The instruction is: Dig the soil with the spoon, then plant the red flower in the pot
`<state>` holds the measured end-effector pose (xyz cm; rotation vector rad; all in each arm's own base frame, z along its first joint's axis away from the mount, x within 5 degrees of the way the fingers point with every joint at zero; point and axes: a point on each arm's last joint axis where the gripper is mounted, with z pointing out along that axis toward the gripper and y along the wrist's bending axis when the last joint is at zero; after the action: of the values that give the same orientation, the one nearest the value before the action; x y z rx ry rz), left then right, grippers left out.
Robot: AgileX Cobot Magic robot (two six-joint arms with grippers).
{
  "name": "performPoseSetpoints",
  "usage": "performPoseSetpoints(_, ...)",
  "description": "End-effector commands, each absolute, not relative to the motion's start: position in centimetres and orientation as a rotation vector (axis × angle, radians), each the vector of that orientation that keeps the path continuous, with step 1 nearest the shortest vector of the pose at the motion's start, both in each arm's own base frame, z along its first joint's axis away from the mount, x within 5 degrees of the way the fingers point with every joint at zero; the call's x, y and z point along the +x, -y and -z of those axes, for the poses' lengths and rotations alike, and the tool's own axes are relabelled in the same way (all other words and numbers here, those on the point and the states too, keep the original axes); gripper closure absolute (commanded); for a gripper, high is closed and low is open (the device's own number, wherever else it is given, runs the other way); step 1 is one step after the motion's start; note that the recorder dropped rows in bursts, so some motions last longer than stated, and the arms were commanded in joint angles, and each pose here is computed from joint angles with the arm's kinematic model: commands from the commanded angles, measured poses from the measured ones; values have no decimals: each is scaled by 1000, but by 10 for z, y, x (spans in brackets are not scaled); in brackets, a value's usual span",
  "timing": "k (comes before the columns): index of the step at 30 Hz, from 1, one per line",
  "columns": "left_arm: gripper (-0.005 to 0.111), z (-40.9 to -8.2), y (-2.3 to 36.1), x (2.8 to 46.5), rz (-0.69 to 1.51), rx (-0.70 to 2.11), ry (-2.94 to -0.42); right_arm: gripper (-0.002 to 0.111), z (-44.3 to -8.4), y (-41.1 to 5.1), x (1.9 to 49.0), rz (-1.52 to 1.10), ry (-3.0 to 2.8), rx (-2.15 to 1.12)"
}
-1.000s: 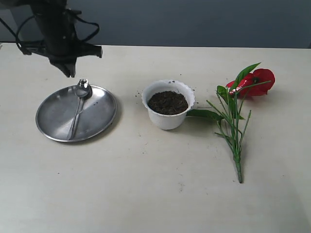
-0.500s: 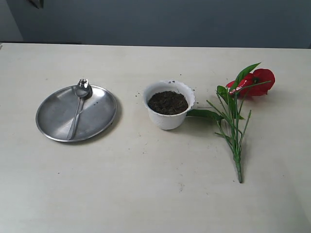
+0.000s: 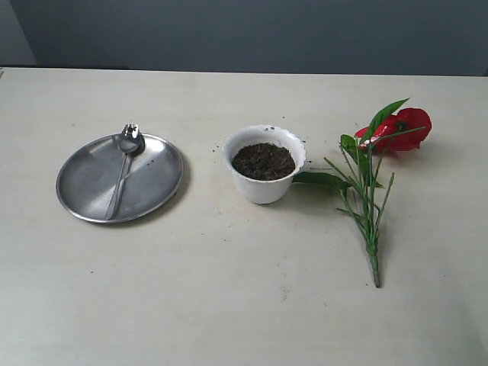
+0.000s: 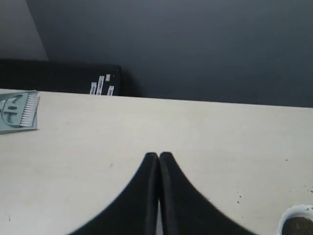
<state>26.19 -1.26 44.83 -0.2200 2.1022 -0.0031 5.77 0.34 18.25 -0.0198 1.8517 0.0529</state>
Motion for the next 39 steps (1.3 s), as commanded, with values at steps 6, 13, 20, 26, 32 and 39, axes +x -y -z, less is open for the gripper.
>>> performPoseSetpoints(6,106,-485,-1,202,-90,-209,-1933,109,-183,-3,58,-47,-1843,-17)
performPoseSetpoints(13,106,-497,-11,177,-195,-208,-1874,109,-183,-3,58,-47,-1843,-17)
performPoseSetpoints(20,106,-501,-10,162,-137,-225,-1856,109,-183,-3,58,-47,-1843,-17)
performPoseSetpoints(26,106,-506,-10,162,-142,-202,-1808,109,-183,-3,58,-47,-1843,-17)
performPoseSetpoints(32,106,-502,-13,162,-148,-191,-1748,109,-183,-3,58,-47,-1843,-17)
performPoseSetpoints(39,106,-470,-25,145,-168,-212,-1644,109,-183,-3,58,-47,-1843,-17)
